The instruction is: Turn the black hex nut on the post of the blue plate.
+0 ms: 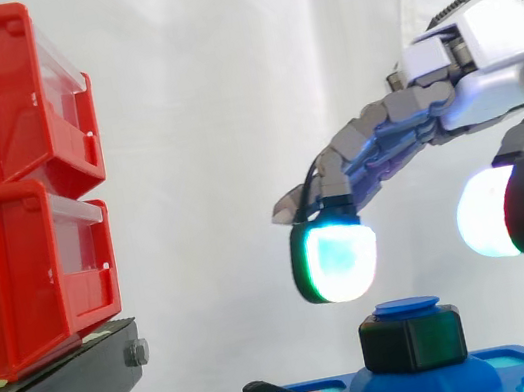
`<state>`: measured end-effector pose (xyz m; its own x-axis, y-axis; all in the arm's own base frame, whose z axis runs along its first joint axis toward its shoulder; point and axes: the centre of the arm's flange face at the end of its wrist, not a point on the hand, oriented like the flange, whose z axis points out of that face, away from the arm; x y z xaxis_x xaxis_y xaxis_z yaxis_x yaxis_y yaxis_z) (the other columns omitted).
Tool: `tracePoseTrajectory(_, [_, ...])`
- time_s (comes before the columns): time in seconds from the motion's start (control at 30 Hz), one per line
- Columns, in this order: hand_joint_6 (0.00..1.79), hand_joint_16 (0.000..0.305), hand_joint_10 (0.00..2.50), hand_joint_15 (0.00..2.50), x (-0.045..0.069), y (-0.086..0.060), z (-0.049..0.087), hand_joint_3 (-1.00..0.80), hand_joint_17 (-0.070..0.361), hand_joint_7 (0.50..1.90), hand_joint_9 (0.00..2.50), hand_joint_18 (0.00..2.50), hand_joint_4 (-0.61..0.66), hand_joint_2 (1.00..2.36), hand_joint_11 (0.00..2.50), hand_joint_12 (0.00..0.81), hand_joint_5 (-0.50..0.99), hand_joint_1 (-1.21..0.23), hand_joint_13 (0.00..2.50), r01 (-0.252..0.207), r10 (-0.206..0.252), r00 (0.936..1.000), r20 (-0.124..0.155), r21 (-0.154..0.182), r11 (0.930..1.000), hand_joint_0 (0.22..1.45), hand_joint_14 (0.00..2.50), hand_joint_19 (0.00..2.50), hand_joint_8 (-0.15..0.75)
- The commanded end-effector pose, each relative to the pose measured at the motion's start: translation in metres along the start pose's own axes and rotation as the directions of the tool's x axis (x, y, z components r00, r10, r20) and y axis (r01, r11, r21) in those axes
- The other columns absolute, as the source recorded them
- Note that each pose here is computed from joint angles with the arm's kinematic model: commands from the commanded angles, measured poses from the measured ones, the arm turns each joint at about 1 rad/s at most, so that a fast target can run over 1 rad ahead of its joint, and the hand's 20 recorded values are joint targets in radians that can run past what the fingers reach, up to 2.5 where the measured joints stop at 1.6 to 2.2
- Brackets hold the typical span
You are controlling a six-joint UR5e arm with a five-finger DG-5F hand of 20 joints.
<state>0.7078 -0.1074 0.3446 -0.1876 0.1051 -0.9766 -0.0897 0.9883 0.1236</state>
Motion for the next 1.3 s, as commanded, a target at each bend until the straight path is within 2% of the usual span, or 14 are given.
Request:
tracePoseTrajectory(0.0, [0.5,0.063,0.0,0.08,-0.008,0.001,-0.011,-0.5,0.141,0.81,0.2,0.02,0.18,1.0,0.0,0.386,-0.23,-0.55,0.25,-0.005,0.006,0.9996,-0.028,0.013,0.9999,0.4,0.0,0.18,0.237])
tracePoseTrajectory(0.3, [0.5,0.063,0.0,0.07,-0.018,0.005,-0.052,-0.5,0.141,0.8,0.22,0.01,0.19,1.0,0.0,0.383,-0.22,-0.55,0.24,-0.054,0.055,0.9975,-0.045,0.021,0.9983,0.4,0.0,0.16,0.239])
tracePoseTrajectory(0.37, [0.5,0.063,0.0,0.07,-0.019,0.005,-0.06,-0.5,0.142,0.77,0.22,0.01,0.18,1.0,0.0,0.385,-0.22,-0.55,0.23,-0.064,0.065,0.9974,-0.033,0.027,0.9976,0.4,0.0,0.16,0.237])
tracePoseTrajectory(0.4, [0.5,0.064,0.0,0.04,-0.022,0.006,-0.071,-0.5,0.143,0.75,0.16,0.0,0.18,1.0,0.0,0.388,-0.22,-0.55,0.18,-0.086,0.086,0.9963,0.001,0.038,0.9956,0.4,0.0,0.14,0.231])
tracePoseTrajectory(0.47, [0.5,0.064,0.0,0.05,-0.024,0.006,-0.076,-0.5,0.143,0.72,0.02,0.0,0.14,1.0,0.0,0.371,-0.23,-0.5,0.03,-0.103,0.102,0.9945,0.023,0.042,0.9938,0.4,0.0,0.15,0.196])
tracePoseTrajectory(0.53, [0.5,0.064,0.0,0.04,-0.027,0.007,-0.083,-0.5,0.143,0.69,0.0,0.0,0.13,1.0,0.0,0.366,-0.24,-0.49,0.0,-0.167,0.165,0.9847,0.055,0.033,0.9854,0.4,0.0,0.12,0.184])
tracePoseTrajectory(0.7, [0.5,0.065,0.0,0.03,-0.026,0.007,-0.083,-0.5,0.146,0.67,0.0,0.0,0.11,1.0,0.0,0.367,-0.25,-0.48,0.0,-0.262,0.26,0.9642,0.053,0.028,0.9648,0.39,0.0,0.1,0.175])
tracePoseTrajectory(0.77, [0.5,0.065,0.0,0.03,-0.026,0.007,-0.083,-0.5,0.146,0.66,0.0,0.0,0.1,1.0,0.0,0.369,-0.25,-0.48,0.0,-0.306,0.304,0.9511,0.055,0.025,0.9518,0.38,0.0,0.1,0.171])
tracePoseTrajectory(0.87, [0.5,0.064,0.0,0.02,-0.026,0.007,-0.083,-0.5,0.143,0.62,0.0,0.0,0.07,1.0,0.0,0.36,-0.25,-0.48,0.0,-0.406,0.404,0.9129,0.056,0.02,0.9137,0.38,0.0,0.08,0.148])
tracePoseTrajectory(0.93, [0.5,0.062,0.0,0.01,-0.024,0.008,-0.083,-0.5,0.14,0.6,0.0,0.0,0.06,1.0,0.0,0.351,-0.26,-0.48,0.0,-0.443,0.442,0.8955,0.052,0.019,0.8961,0.39,0.0,0.07,0.134])
tracePoseTrajectory(1.0, [0.5,0.061,0.0,0.01,-0.024,0.009,-0.084,-0.5,0.138,0.6,0.0,0.0,0.06,1.0,0.0,0.348,-0.26,-0.45,0.0,-0.503,0.502,0.8637,0.047,0.02,0.864,0.39,0.0,0.06,0.127])
tracePoseTrajectory(1.1, [0.5,0.061,0.0,0.01,-0.023,0.009,-0.084,-0.5,0.138,0.59,0.0,0.0,0.06,1.0,0.0,0.35,-0.27,-0.45,0.0,-0.549,0.547,0.8354,0.049,0.021,0.8357,0.39,0.0,0.07,0.123])
tracePoseTrajectory(1.2, [0.5,0.061,0.0,0.01,-0.024,0.009,-0.083,-0.5,0.138,0.58,0.0,0.0,0.05,1.0,0.0,0.348,-0.27,-0.44,0.0,-0.576,0.575,0.8165,0.051,0.016,0.8169,0.39,0.0,0.06,0.123])
tracePoseTrajectory(1.27, [0.5,0.061,0.0,0.01,-0.024,0.008,-0.083,-0.5,0.138,0.56,0.0,0.0,0.04,1.0,0.0,0.348,-0.27,-0.44,0.0,-0.577,0.575,0.8164,0.053,0.018,0.8168,0.39,0.0,0.07,0.119])
